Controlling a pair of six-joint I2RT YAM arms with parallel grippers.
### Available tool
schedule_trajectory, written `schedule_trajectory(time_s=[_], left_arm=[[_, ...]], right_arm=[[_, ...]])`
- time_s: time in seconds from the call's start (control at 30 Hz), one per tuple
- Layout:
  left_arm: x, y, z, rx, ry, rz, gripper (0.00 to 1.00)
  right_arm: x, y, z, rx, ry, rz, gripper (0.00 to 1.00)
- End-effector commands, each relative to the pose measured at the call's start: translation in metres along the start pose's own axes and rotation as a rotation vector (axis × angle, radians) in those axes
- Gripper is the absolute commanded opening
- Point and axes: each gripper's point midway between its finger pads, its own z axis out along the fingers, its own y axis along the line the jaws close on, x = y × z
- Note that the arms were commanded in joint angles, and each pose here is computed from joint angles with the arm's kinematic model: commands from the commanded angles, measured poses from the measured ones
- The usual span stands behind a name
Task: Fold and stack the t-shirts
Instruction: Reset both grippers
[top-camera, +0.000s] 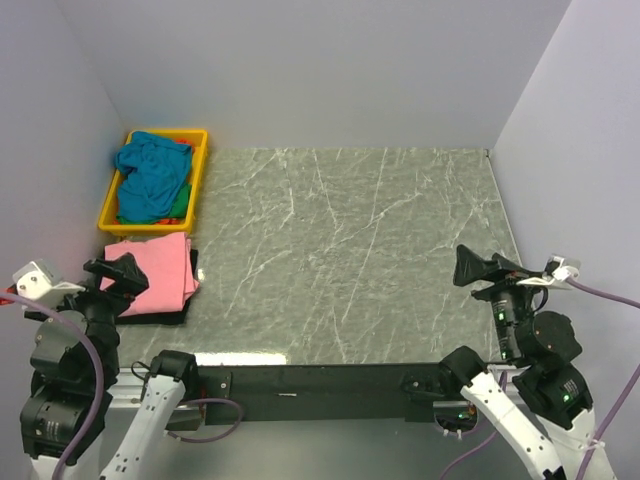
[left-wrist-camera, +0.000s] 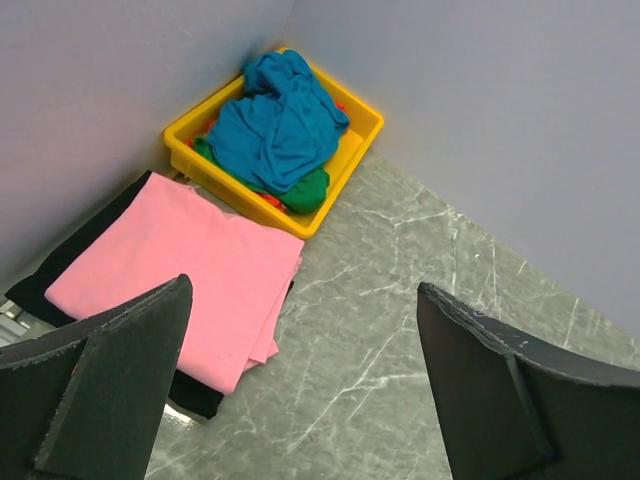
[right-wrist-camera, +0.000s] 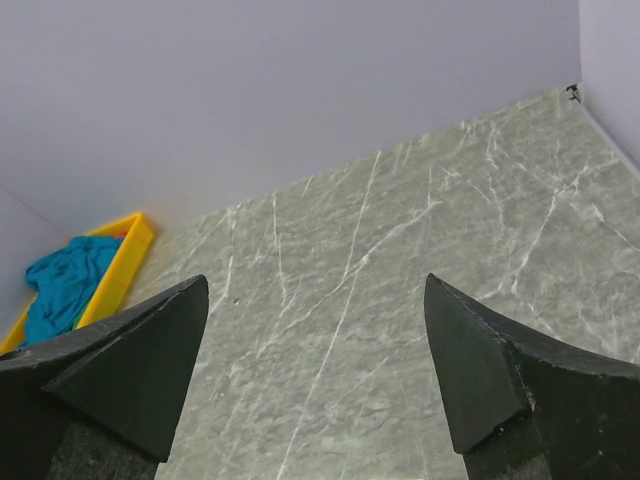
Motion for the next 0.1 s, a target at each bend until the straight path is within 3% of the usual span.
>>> schedule_trajectory(time_s=[0.0,0.07], left_arm=[[-0.0057,-0.0029,0.0091,-0.021,-0.019,0.021,0.99],[-0.0050,-0.0035,0.0115,-0.025,-0.018,0.026,0.99]], right_arm=[[-0.0116,0.0021,-0.0027,-0.019,-0.048,0.015,0.94],[-0.0113,0.0021,-0.0034,-0.022,-0.048,0.015,0.94]])
